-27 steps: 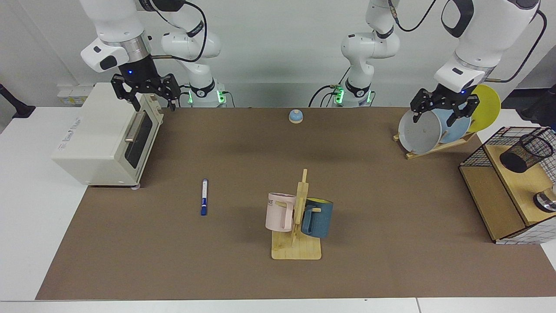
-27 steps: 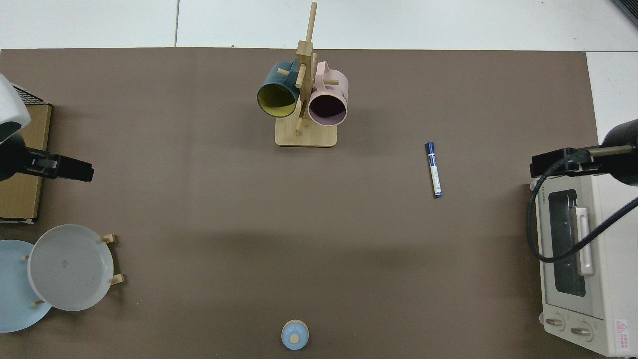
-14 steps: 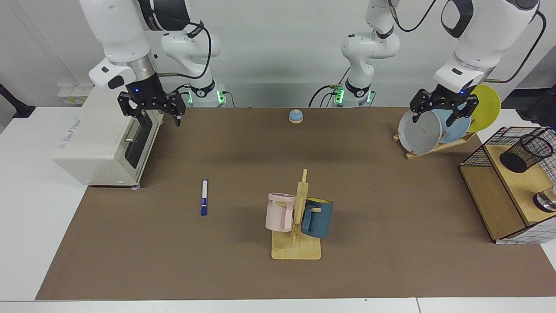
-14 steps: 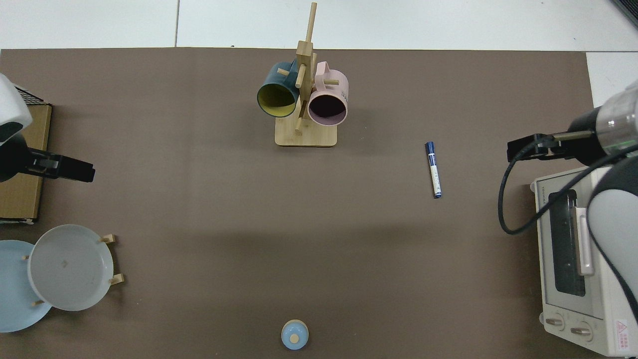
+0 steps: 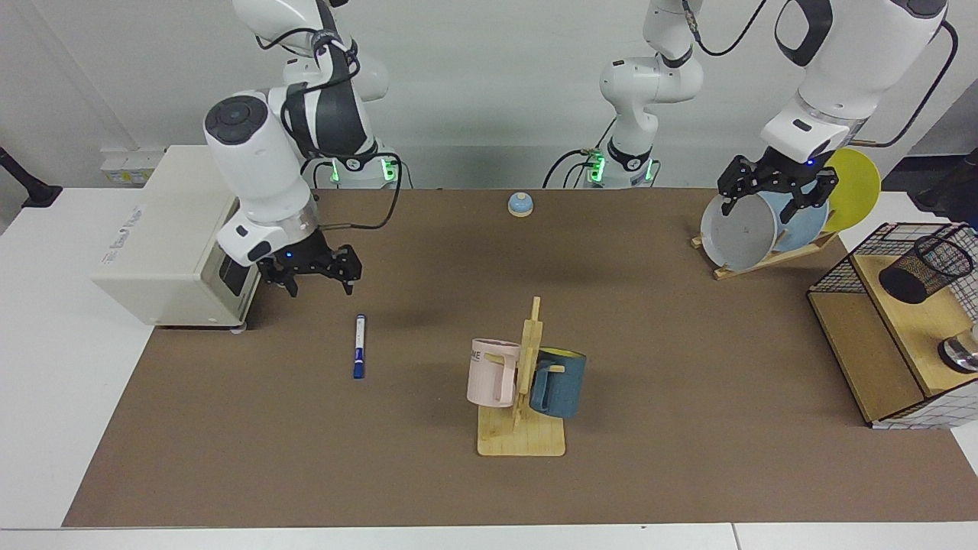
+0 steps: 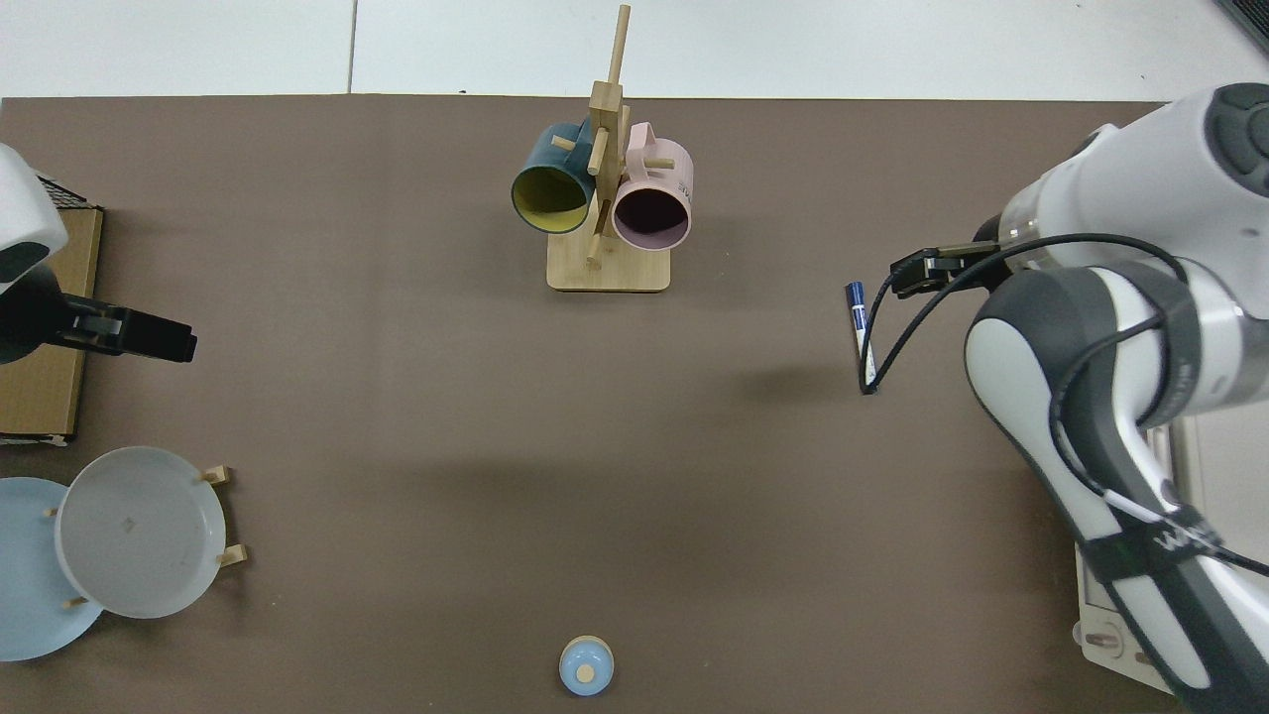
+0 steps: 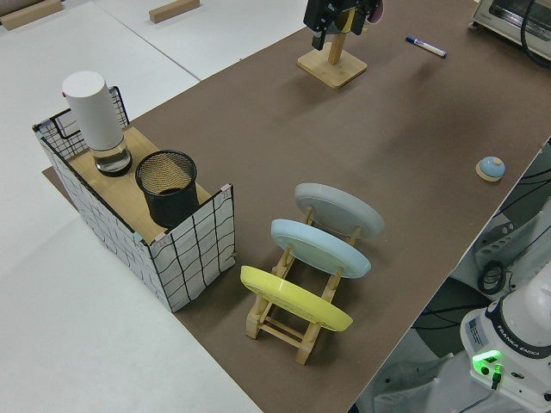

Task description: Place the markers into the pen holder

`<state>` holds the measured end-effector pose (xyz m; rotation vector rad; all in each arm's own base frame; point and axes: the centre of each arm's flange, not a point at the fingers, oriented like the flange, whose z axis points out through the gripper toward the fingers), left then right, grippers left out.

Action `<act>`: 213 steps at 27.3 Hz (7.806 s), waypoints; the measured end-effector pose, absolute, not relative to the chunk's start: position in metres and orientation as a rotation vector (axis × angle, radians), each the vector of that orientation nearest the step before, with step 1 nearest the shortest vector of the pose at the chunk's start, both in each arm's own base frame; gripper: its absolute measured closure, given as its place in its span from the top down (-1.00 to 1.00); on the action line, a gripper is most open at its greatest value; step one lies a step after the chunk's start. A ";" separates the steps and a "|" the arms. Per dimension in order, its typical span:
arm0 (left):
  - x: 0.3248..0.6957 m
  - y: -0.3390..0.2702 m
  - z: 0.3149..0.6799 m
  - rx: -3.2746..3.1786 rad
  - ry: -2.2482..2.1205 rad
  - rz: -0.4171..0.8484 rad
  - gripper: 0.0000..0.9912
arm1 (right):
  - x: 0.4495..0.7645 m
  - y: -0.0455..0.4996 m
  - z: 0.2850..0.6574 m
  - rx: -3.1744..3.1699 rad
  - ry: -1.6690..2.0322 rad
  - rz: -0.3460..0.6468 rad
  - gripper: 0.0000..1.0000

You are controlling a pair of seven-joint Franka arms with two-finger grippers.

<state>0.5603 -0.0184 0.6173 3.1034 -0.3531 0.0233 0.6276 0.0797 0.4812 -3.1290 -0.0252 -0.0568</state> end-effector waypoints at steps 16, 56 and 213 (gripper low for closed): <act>0.557 -0.018 0.605 3.101 -0.350 -0.018 1.00 | 0.649 0.084 0.338 -3.119 -0.020 0.036 1.00; 0.561 -0.024 0.605 3.086 -0.452 0.044 1.00 | 0.648 0.087 0.306 -3.103 0.130 0.006 -0.67; 0.538 0.011 0.575 2.808 -2.125 -0.297 -0.67 | 0.564 0.032 0.607 -3.174 -0.096 0.115 1.00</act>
